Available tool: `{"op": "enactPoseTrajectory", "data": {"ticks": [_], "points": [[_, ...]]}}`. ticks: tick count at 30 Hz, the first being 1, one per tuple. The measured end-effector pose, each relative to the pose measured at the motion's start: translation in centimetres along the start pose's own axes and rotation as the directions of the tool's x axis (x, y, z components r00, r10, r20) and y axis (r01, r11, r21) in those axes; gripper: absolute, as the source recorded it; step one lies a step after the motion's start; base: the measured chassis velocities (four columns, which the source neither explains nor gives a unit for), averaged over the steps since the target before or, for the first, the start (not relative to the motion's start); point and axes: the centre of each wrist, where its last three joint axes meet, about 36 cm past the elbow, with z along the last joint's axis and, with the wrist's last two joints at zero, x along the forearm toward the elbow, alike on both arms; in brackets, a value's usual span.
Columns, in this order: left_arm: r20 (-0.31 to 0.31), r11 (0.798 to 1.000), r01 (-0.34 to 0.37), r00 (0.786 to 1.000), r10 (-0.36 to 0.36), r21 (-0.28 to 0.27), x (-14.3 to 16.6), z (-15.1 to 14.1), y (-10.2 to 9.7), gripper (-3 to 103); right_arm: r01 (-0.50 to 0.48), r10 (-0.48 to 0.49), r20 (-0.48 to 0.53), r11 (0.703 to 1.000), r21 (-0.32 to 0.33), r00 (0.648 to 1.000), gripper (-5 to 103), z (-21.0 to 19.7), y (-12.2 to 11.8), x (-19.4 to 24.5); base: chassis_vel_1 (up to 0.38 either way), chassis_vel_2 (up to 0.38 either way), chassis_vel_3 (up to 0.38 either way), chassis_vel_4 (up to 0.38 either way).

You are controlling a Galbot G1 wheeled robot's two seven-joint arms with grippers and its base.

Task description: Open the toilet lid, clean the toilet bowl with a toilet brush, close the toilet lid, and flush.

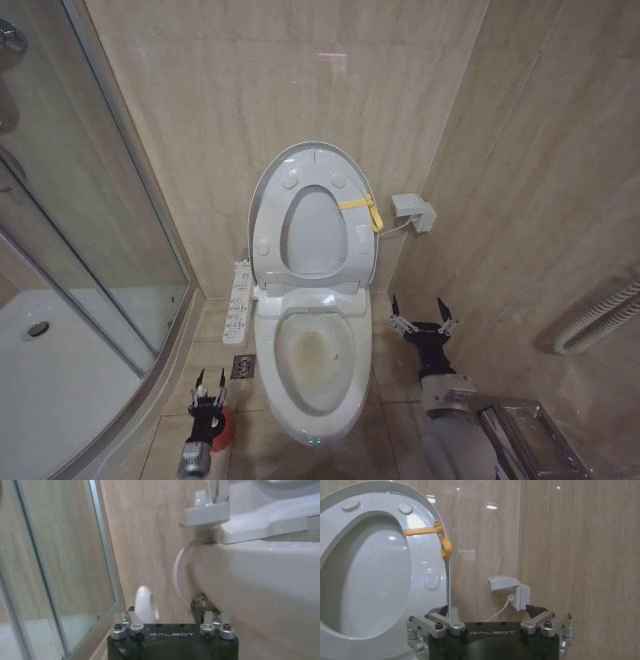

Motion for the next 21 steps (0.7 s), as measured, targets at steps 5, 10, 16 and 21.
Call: {"op": "enactPoseTrajectory", "data": {"ticks": [5, 10, 16, 21], "points": [[0.020, 1.000, 0.003, 1.000, -0.003, -0.012, 2.4, -0.5, -0.7, 74, 0.000, 0.000, 0.000, 1.000, 0.000, 1.000, 100, 0.0, 0.0, 0.0, 0.000, 0.000, 0.000, 0.000], [0.071, 1.000, 0.020, 0.997, -0.020, -0.003, 4.0, -2.4, -0.9, 98, 0.000, 0.000, 0.000, 1.000, 0.000, 1.000, 100, 0.0, 0.0, 0.0, 0.000, 0.000, 0.000, 0.000], [0.155, 0.999, 0.047, 0.987, -0.047, -0.001, 5.1, -8.9, 0.0, 100, 0.000, 0.000, 0.000, 1.000, 0.000, 1.000, 100, 0.0, 0.0, 0.0, 0.000, 0.000, 0.000, 0.000], [0.185, 0.998, 0.058, 0.981, -0.057, 0.000, 5.9, -13.3, 0.4, 100, 0.000, 0.000, 0.000, 1.000, 0.000, 1.000, 100, 0.0, 0.0, 0.0, 0.000, 0.000, 0.000, 0.000]]}}
